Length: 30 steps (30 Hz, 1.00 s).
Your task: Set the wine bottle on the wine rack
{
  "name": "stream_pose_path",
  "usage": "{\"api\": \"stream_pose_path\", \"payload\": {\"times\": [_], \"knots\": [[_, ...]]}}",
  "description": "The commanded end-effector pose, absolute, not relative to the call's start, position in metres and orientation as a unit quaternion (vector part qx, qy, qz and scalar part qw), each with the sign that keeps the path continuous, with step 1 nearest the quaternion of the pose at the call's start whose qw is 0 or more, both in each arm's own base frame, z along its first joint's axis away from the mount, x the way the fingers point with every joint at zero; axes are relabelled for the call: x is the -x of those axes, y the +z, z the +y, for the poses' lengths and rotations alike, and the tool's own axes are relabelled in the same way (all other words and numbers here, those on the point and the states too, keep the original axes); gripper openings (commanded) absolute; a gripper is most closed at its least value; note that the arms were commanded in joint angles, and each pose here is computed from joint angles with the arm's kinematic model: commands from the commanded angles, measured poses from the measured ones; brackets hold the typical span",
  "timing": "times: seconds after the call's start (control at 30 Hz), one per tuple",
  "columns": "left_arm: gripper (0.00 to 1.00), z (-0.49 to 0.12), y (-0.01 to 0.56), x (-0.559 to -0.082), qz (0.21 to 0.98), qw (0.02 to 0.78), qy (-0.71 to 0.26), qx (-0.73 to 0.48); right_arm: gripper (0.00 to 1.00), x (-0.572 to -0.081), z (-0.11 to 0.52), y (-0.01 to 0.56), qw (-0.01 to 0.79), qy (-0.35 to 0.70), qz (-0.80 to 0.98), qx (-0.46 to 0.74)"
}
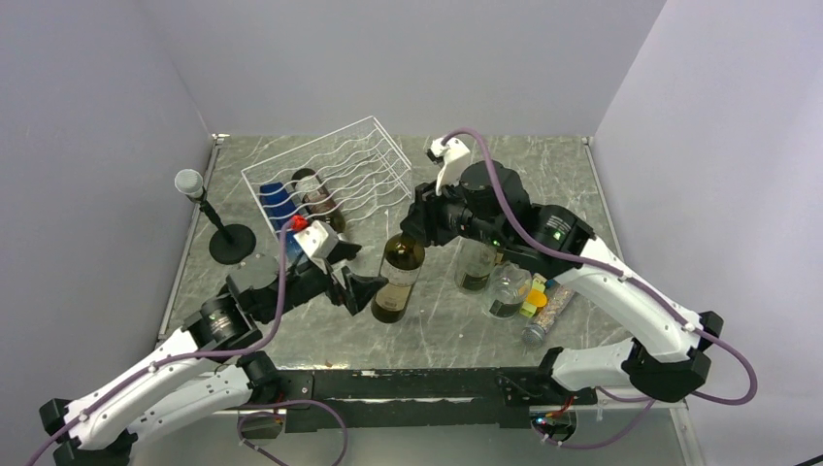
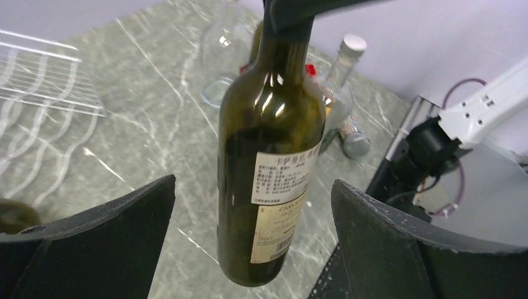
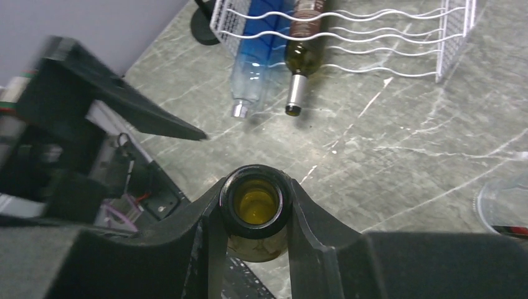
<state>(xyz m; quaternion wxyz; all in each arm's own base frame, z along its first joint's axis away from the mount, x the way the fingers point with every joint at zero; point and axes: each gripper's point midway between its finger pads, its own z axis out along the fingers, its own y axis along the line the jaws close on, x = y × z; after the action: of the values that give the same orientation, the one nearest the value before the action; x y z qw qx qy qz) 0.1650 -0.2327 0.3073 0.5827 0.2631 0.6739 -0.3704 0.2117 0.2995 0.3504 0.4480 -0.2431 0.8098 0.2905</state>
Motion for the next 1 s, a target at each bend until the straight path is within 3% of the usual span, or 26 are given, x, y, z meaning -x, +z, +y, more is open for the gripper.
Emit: {"api": "stream_pose_path", "payload": {"times": [0.0, 0.33, 0.87, 0.97], "knots": [[0.99, -0.251, 0.295, -0.15, 0.667, 0.546, -0.43, -0.268, 0.0, -0.191, 0.301, 0.424, 0.499, 0.395, 0.74, 0.218], [0.99, -0.265, 0.288, -0.12, 0.606, 0.528, -0.519, -0.291, 0.0, -0.158, 0.298, 0.46, 0.497, 0.486, 0.684, 0.222], [0.99, -0.293, 0.27, -0.115, 0.596, 0.483, -0.554, -0.324, 0.0, -0.143, 0.293, 0.474, 0.504, 0.545, 0.639, 0.203], [0.89, -0.295, 0.265, -0.116, 0.607, 0.474, -0.549, -0.327, 0.0, -0.142, 0.288, 0.476, 0.51, 0.544, 0.636, 0.2]]}}
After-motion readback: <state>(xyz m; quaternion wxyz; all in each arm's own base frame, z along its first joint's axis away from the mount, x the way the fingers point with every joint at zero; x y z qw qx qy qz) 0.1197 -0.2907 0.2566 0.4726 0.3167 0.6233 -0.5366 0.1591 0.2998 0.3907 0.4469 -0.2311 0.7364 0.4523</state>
